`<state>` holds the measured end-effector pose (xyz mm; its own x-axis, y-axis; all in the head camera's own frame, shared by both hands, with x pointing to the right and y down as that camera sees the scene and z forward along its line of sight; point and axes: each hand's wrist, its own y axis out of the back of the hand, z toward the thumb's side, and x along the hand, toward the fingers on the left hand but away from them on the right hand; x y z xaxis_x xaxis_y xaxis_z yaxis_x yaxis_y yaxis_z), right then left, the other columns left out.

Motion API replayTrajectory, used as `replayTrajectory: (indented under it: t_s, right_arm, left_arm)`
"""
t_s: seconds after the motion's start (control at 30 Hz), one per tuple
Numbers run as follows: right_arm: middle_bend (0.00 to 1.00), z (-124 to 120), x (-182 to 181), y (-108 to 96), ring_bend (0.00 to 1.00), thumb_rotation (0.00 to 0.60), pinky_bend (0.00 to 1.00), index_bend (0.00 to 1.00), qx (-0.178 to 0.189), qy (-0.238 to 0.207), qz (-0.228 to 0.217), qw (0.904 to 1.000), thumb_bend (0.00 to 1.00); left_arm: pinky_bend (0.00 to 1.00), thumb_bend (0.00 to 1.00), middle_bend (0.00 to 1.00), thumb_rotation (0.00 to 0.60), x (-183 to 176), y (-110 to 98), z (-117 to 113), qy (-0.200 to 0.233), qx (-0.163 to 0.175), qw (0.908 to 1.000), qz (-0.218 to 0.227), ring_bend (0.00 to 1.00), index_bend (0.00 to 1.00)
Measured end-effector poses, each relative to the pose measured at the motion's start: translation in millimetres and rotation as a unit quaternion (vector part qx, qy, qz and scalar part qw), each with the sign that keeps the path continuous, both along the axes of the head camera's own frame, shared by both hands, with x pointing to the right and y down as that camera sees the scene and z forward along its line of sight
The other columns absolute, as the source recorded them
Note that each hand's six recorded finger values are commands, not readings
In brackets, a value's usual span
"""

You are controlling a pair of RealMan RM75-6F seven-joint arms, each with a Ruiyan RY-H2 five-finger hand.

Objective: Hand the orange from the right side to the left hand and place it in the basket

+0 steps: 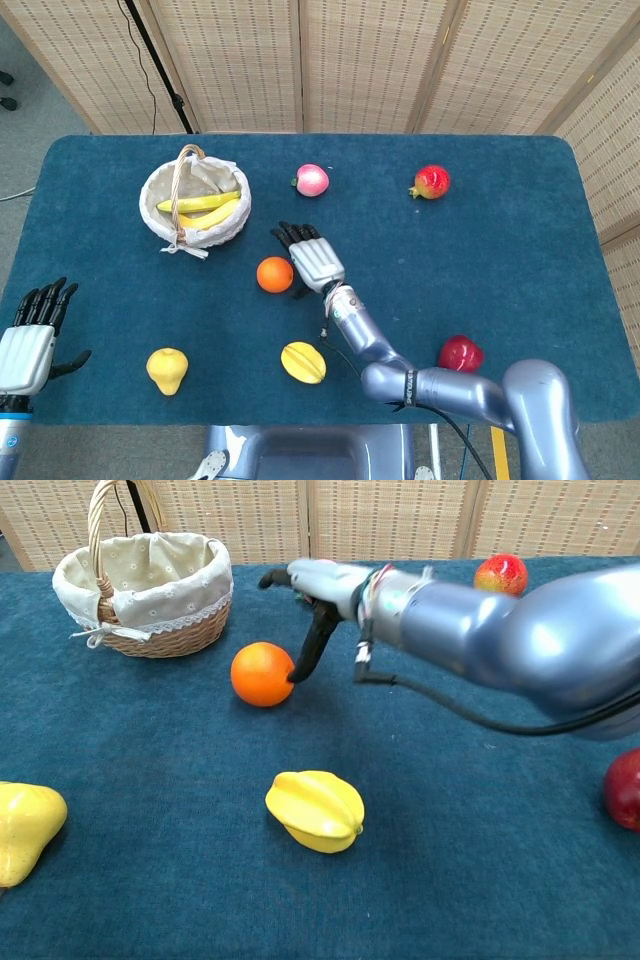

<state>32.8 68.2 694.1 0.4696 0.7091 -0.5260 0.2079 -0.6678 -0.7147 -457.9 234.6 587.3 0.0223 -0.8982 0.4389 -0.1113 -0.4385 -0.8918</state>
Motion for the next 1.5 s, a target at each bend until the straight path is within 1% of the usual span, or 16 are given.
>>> replayTrajectory:
  t_s: [0.1, 0.2, 0.27, 0.37, 0.47, 0.53, 0.6, 0.7, 0.8, 0.93, 1.07, 1.13, 1.3, 1.4, 1.5]
  right_arm:
    - [0.01, -18, 22, -11, 0.00, 0.600, 0.02, 0.05, 0.035, 0.016, -0.005, 0.9993, 0.00]
    - [0.03, -38, 49, -18, 0.01, 0.600, 0.03, 0.10, 0.062, 0.029, -0.006, 0.9976, 0.00]
    - [0.05, -50, 67, -18, 0.02, 0.600, 0.04, 0.13, 0.076, 0.036, -0.004, 0.9964, 0.00]
    - [0.07, -70, 102, -11, 0.04, 0.600, 0.05, 0.15, 0.097, 0.050, -0.002, 0.9941, 0.00]
    - [0.08, -92, 150, 5, 0.06, 0.600, 0.06, 0.16, 0.121, 0.067, 0.009, 0.9904, 0.00]
    - [0.09, -109, 182, 17, 0.06, 0.600, 0.06, 0.16, 0.143, 0.080, 0.015, 0.9864, 0.00]
    - [0.10, -123, 212, 34, 0.07, 0.600, 0.06, 0.17, 0.156, 0.088, 0.021, 0.9836, 0.00]
    - [0.10, -140, 250, 63, 0.07, 0.600, 0.06, 0.18, 0.162, 0.100, 0.035, 0.9811, 0.00]
    - [0.11, -153, 282, 87, 0.08, 0.600, 0.06, 0.19, 0.161, 0.106, 0.054, 0.9796, 0.00]
    - [0.12, -159, 311, 106, 0.09, 0.600, 0.06, 0.21, 0.162, 0.118, 0.079, 0.9766, 0.00]
    - [0.12, -156, 337, 120, 0.09, 0.600, 0.06, 0.22, 0.160, 0.141, 0.095, 0.9724, 0.00]
    - [0.12, -154, 347, 127, 0.09, 0.600, 0.06, 0.22, 0.155, 0.144, 0.106, 0.9717, 0.00]
    - [0.12, -151, 364, 146, 0.09, 0.600, 0.06, 0.22, 0.141, 0.127, 0.143, 0.9713, 0.00]
    - [0.12, -152, 371, 156, 0.09, 0.600, 0.06, 0.22, 0.142, 0.119, 0.158, 0.9699, 0.00]
    - [0.12, -153, 372, 161, 0.09, 0.600, 0.06, 0.22, 0.142, 0.110, 0.166, 0.9697, 0.00]
  left_arm:
    - [0.05, 0.15, 0.00, 0.600, 1, 0, -1, 0.000, 0.003, 1.0000, 0.002, 0.00, 0.00]
    - [0.05, 0.16, 0.00, 0.600, 2, 0, -3, 0.000, 0.005, 1.0000, 0.002, 0.00, 0.00]
    - [0.05, 0.16, 0.00, 0.600, 2, 0, -3, 0.000, 0.006, 1.0000, 0.001, 0.00, 0.00]
    - [0.05, 0.16, 0.00, 0.600, 1, 0, -5, 0.001, 0.006, 1.0000, -0.001, 0.00, 0.00]
    - [0.05, 0.16, 0.00, 0.600, 1, -2, -7, 0.006, 0.008, 0.9999, 0.001, 0.00, 0.00]
    - [0.05, 0.16, 0.00, 0.600, 0, -3, -7, 0.005, 0.011, 0.9999, -0.001, 0.00, 0.00]
    - [0.05, 0.16, 0.00, 0.600, -2, -6, -8, 0.003, 0.014, 0.9999, -0.005, 0.00, 0.00]
    - [0.05, 0.16, 0.00, 0.600, -3, -11, -8, 0.002, 0.017, 0.9998, -0.010, 0.00, 0.00]
    - [0.05, 0.16, 0.00, 0.600, -2, -14, -6, 0.000, 0.017, 0.9998, -0.009, 0.00, 0.00]
    - [0.05, 0.16, 0.00, 0.600, 2, -19, -6, 0.001, 0.019, 0.9998, -0.004, 0.00, 0.00]
    - [0.05, 0.16, 0.00, 0.600, 5, -24, -3, 0.006, 0.020, 0.9998, -0.001, 0.00, 0.00]
    - [0.05, 0.16, 0.00, 0.600, 6, -27, 0, 0.007, 0.019, 0.9998, 0.001, 0.00, 0.00]
    - [0.05, 0.16, 0.00, 0.600, 11, -43, 19, 0.014, 0.010, 0.9997, 0.015, 0.00, 0.00]
    - [0.05, 0.16, 0.00, 0.600, 18, -56, 35, 0.029, 0.001, 0.9993, 0.024, 0.00, 0.00]
    - [0.05, 0.16, 0.00, 0.600, 32, -71, 53, 0.047, -0.002, 0.9982, 0.038, 0.00, 0.00]
